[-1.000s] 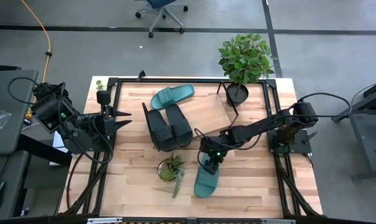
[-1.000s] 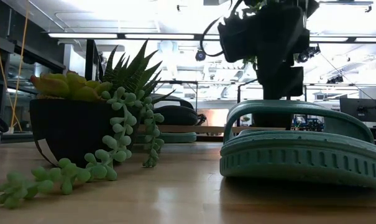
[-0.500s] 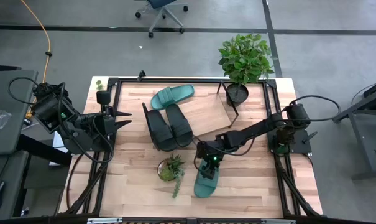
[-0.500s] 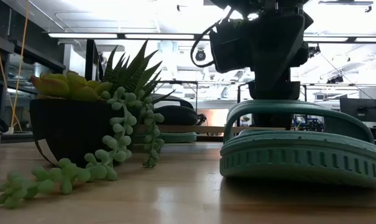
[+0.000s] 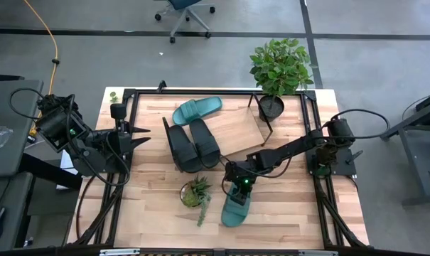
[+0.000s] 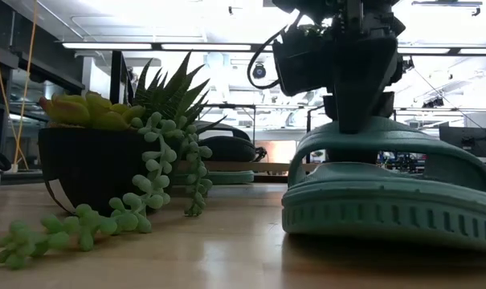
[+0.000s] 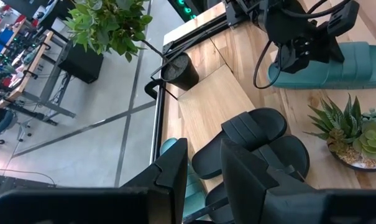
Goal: Pick and place slides into the shelf
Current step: Put the bottom blue slipper on the shelf
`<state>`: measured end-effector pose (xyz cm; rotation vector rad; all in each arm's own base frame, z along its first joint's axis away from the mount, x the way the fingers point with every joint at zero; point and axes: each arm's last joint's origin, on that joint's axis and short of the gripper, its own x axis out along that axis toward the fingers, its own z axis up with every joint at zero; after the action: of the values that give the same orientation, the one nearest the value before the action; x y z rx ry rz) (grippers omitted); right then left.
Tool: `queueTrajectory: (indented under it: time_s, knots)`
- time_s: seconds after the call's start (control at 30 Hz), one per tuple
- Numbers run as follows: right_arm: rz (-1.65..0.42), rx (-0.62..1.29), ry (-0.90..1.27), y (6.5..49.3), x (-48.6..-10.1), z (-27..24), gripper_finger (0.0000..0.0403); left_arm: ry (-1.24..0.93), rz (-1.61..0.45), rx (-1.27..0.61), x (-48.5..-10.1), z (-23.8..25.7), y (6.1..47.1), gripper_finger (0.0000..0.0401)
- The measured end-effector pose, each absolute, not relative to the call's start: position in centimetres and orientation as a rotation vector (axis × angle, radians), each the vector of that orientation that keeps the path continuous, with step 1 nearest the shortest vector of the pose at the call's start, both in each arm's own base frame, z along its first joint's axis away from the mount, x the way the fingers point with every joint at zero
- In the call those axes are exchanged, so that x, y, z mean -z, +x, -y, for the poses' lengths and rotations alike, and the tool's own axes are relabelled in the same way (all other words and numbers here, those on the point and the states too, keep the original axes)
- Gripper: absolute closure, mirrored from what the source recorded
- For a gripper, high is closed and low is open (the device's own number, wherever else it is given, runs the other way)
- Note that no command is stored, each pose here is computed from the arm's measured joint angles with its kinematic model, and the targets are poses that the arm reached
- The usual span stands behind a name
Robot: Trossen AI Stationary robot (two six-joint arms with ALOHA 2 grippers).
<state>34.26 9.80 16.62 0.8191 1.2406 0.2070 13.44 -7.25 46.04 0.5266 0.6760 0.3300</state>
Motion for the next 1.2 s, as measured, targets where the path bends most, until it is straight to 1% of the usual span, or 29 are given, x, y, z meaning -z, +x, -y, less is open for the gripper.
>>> queueTrajectory:
  time_s: [0.07, 0.13, 0.37, 0.47, 0.6, 0.77, 0.93, 1.2]
  knots:
    - [-1.241, -0.209, 0.824, 34.3, -16.6, -9.8, 0.039, 0.528, -0.676, -0.329, -46.0, 7.2, 13.4, 0.0316]
    - [-1.239, -0.209, 0.827, 34.3, -16.6, -9.9, 0.0398, 0.528, -0.676, -0.329, -46.0, 7.3, 13.4, 0.0316]
    - [-1.242, -0.188, 0.882, 34.0, -17.1, -11.5, 0.04, 0.527, -0.681, -0.321, -46.0, 7.3, 13.4, 0.0316]
    - [-1.216, -0.169, 0.896, 33.5, -17.9, -12.7, 0.0401, 0.539, -0.691, -0.301, -46.0, 7.3, 13.4, 0.0316]
    - [-1.151, -0.097, 0.93, 32.4, -19.8, -13.9, 0.0402, 0.54, -0.693, -0.298, -46.0, 7.3, 13.4, 0.0316]
    - [-0.986, 0.052, 0.986, 31.0, -22.5, -15.0, 0.0402, 0.541, -0.692, -0.298, -46.0, 7.3, 13.4, 0.0316]
    - [-0.725, 0.258, 1.075, 29.9, -24.8, -15.1, 0.0402, 0.56, -0.696, -0.292, -46.0, 7.3, 13.4, 0.0316]
    - [-0.35, 0.51, 1.179, 29.9, -26.2, -13.8, 0.0402, 0.601, -0.704, -0.277, -46.0, 7.3, 13.4, 0.0316]
